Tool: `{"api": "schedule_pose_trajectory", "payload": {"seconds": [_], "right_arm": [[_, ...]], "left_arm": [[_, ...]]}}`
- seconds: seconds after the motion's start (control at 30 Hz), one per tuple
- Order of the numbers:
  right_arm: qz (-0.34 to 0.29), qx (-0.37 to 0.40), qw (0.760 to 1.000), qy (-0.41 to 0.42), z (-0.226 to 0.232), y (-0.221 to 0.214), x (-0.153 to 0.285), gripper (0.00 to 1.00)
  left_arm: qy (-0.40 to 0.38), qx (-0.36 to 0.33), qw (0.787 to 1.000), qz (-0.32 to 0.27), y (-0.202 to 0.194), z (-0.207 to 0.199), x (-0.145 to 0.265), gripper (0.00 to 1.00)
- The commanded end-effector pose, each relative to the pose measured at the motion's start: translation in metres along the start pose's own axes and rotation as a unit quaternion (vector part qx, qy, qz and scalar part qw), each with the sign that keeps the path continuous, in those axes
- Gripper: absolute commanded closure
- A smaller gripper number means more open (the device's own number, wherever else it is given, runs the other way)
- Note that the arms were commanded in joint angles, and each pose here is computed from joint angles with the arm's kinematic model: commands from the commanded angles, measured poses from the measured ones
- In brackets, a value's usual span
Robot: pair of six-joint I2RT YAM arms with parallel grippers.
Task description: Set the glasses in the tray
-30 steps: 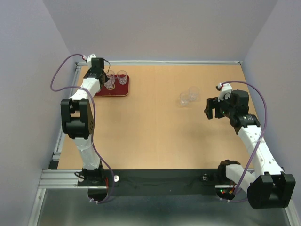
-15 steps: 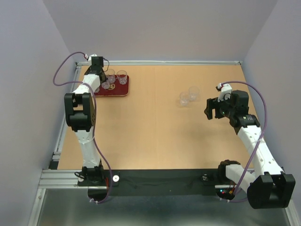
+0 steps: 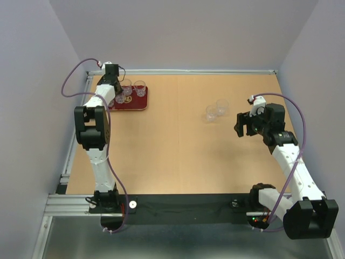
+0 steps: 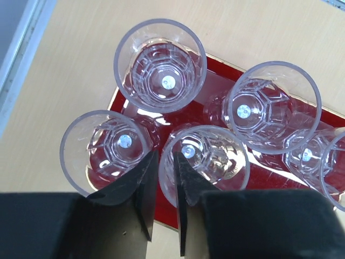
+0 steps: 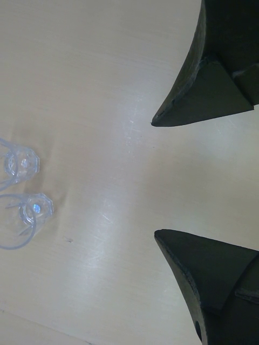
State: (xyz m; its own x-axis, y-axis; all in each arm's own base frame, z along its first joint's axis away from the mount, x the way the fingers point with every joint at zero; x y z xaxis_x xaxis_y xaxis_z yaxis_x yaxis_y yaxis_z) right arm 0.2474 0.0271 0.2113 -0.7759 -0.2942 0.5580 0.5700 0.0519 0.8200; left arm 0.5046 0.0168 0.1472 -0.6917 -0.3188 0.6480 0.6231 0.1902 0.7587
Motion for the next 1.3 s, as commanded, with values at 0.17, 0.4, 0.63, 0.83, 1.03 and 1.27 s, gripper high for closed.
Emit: {"api": "schedule_pose_trajectory", "payload": {"seconds": [0.17, 0.4, 0.63, 0.83, 1.03, 1.27], "right_arm": [[-0.023, 0.006, 1.000, 0.001, -0.002, 0.005, -0.001, 0.18], [-0.025, 0.011, 1.000, 0.008, 0.000, 0.005, -0.001, 0.18], [-0.025, 0.019, 0.999, 0.027, 0.004, 0.003, 0.000, 0.18], [-0.021, 0.022, 0.999, 0.031, 0.003, 0.002, -0.002, 0.18], [-0.007, 0.009, 1.000, 0.018, 0.000, 0.000, -0.008, 0.18], [-0.002, 0.005, 1.000, 0.004, -0.004, -0.001, -0.010, 0.18]], "left_arm": [[0.012, 0.004, 0.998, -0.054, 0.040, 0.005, 0.017, 0.54], [-0.020, 0.025, 0.995, -0.095, 0.069, 0.005, 0.051, 0.45], [-0.097, 0.055, 0.982, -0.154, 0.082, 0.007, 0.106, 0.35], [-0.317, 0.057, 0.935, -0.151, 0.052, -0.029, 0.150, 0.31], [-0.486, 0.034, 0.870, -0.077, 0.004, -0.102, 0.172, 0.28], [-0.585, 0.017, 0.811, 0.004, -0.038, -0.207, 0.200, 0.28]]}}
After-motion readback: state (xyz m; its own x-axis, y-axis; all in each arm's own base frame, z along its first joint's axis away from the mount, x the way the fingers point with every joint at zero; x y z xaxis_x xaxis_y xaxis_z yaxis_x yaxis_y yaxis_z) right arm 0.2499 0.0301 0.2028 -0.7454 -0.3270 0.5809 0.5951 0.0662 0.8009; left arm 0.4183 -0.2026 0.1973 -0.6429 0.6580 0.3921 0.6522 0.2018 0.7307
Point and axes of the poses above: each gripper's point midway between its finger pads, its own x axis back along the fingers, its own z axis along the line the jaws close on, y = z × x, the point moved 7 cm from there along x, back along the fingers, and after that the axes turned 6 degrees about -x, right-handed, at the moved point
